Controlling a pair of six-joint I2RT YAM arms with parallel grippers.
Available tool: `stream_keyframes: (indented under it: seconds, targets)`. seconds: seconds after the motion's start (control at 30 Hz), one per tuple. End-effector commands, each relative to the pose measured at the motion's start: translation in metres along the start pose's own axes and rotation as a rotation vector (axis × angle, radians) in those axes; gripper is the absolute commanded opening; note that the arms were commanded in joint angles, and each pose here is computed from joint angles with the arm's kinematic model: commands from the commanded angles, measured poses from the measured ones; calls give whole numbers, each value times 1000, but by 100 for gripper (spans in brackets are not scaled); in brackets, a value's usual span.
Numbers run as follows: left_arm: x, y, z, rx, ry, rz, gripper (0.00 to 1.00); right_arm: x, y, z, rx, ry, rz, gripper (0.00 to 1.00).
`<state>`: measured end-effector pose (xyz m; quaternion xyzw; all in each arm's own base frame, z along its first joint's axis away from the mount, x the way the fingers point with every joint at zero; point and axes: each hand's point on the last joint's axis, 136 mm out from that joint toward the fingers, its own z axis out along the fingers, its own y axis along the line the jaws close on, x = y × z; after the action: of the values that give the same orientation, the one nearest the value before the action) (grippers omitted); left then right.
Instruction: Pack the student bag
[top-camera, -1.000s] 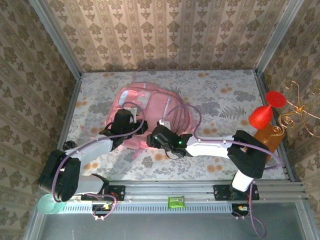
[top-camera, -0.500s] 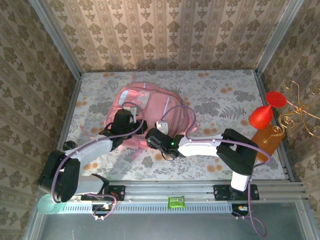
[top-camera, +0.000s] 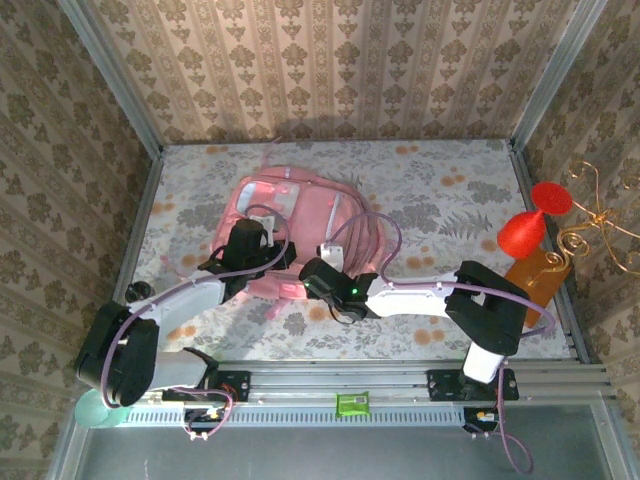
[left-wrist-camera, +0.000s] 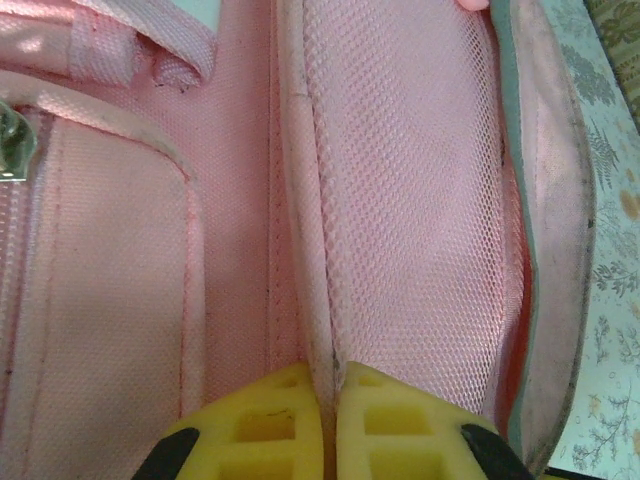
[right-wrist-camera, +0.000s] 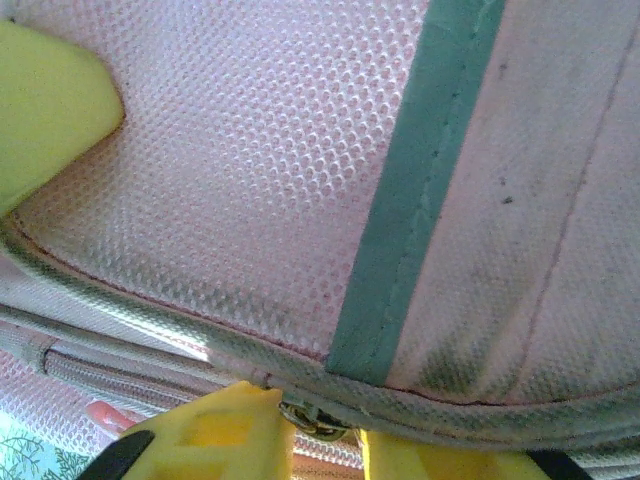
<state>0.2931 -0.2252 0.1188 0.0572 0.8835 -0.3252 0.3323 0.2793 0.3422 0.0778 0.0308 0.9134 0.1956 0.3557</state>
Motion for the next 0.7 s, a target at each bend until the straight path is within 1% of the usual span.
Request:
stream_keyframes:
  seconds: [0.0,0.2,0.27,0.37,0.43,0.53,0.67]
  targets:
    - [5,-19,-6,82,20,44,0,-15,-6,-3,29,-65,17,19]
    - [4,-18,-7,75,18,47,0,-16,-8,-7,33,-64,10,10]
    - [4,-17,-7,69,19,49,0,-15,-10,-10,33,-61,10,9]
    - [3,-16,-8,60,19,56,0,-12,-16,-14,37,-45,10,8]
    - [2,-15,-8,57,16,58,0,-11,-20,-16,32,-36,13,11]
    - [0,-16,-9,57,11,60,0,-7,-26,-16,41,-25,4,18]
    - [1,-15,-8,57,12,60,0,-7,-23,-11,44,-20,-12,25]
